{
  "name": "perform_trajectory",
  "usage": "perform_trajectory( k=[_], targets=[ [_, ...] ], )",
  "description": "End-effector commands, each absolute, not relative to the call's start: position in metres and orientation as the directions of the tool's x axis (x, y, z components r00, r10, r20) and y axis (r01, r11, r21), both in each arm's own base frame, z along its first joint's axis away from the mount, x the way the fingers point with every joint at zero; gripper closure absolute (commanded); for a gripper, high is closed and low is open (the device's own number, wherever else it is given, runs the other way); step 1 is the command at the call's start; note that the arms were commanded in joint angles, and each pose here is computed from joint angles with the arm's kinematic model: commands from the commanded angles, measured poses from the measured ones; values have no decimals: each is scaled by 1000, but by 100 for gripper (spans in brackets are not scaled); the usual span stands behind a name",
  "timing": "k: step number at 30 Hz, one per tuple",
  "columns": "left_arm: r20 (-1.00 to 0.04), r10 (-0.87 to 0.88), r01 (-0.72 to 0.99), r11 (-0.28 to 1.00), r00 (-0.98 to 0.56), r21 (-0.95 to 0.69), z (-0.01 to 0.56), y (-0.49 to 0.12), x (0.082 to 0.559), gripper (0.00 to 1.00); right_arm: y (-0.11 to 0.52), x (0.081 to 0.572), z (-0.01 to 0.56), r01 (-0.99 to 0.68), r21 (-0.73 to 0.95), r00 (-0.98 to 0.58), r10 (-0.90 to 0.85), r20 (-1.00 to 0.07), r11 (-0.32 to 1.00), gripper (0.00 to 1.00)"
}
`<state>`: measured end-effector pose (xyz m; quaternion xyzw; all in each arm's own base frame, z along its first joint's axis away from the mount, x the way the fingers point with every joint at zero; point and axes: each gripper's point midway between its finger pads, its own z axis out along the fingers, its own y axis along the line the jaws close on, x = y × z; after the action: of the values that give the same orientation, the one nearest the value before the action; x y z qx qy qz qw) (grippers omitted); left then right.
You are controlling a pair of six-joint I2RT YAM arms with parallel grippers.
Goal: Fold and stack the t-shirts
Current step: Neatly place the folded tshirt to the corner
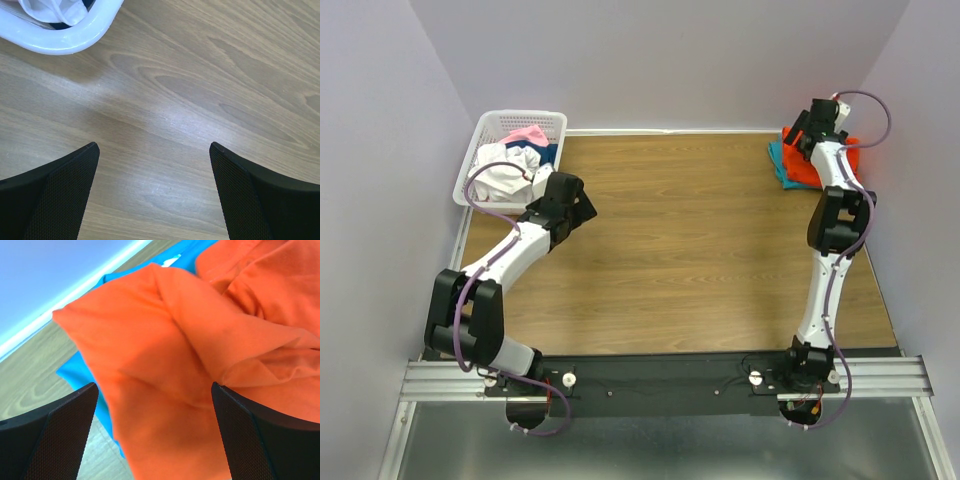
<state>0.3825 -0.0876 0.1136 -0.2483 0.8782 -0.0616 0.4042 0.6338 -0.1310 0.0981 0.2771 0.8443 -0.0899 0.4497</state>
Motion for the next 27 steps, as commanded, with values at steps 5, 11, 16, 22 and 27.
perform_trajectory(
  k=[5, 11, 16, 22, 27],
  targets=[
    [-662, -489, -395, 867, -567, -303, 111, -88, 383, 2, -161, 658, 105, 595, 157, -343, 426, -838, 788, 0],
    [-659, -481, -403, 871, -578, -282, 106, -87, 386, 2, -193, 682, 102, 625, 319, -184, 532, -827, 712, 0],
    [-651, -478, -412, 871, -590, -267, 99, -85, 384, 2, -207, 697, 127, 609, 373, -50, 504, -863, 700, 0],
    [-651, -480, -412, 871, -588, -269, 97, -84, 380, 2, -218, 716, 181, 536, 394, 116, 397, -910, 746, 0],
    [-652, -486, -400, 869, -582, -291, 100, -86, 376, 2, -213, 719, 214, 476, 363, 158, 328, -931, 801, 0]
  ],
)
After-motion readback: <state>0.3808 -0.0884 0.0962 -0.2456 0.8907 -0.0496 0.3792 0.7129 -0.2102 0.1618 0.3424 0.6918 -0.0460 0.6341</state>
